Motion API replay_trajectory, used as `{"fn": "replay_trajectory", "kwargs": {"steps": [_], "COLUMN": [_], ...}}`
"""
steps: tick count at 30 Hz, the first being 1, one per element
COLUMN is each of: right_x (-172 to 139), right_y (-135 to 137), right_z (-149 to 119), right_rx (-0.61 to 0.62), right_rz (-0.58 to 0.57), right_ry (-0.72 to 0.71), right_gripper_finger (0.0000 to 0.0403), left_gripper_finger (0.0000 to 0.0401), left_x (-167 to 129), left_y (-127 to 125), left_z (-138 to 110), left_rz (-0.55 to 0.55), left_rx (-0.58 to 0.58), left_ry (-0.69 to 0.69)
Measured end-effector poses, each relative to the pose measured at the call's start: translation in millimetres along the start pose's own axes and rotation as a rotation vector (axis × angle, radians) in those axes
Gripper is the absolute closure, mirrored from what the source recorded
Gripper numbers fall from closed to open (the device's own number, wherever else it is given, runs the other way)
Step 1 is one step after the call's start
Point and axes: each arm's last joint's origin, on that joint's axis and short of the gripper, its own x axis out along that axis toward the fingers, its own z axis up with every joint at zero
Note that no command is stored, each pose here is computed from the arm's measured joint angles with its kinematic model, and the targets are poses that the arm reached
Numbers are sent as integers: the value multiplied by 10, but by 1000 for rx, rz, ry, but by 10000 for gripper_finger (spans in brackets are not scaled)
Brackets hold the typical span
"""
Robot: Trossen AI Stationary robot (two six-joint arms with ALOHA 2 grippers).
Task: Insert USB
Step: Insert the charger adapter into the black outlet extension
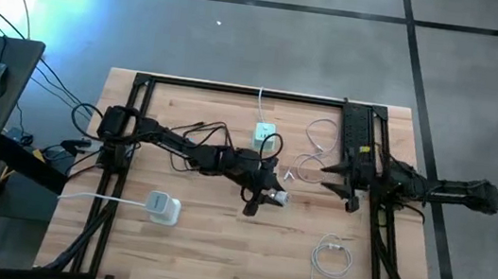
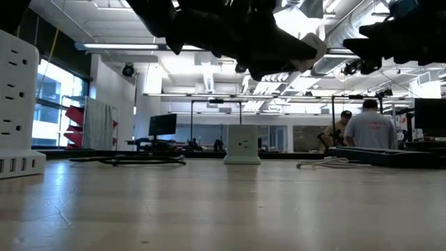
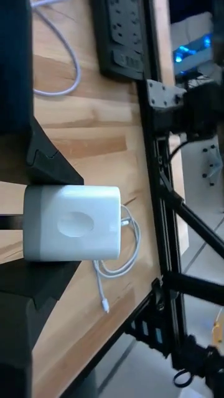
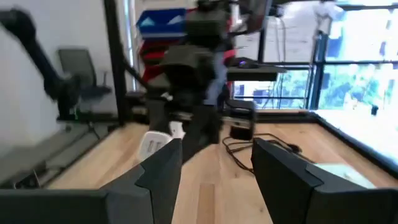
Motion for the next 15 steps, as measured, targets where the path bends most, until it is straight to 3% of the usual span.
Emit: {"fn": "replay_trajectory", "kwargs": {"steps": [7,12,15], "right_x": [216,468,621], "right_y": [84,136,206], "right_z": [168,398,476], "right_rx": [-348,-434,-550], "right_rz": [116,58,110], "right_ry": [75,191,310], "right_gripper_finger": [225,218,196], "left_gripper_finger": [281,281,281], "left_x": [-22,-29,-29], "left_y": [104,127,126], "left_z": [-38,-64,-66], "left_rz": [24,29,30], "left_rx": [-105,-124,-137], "left_ry": [32,57,58]}}
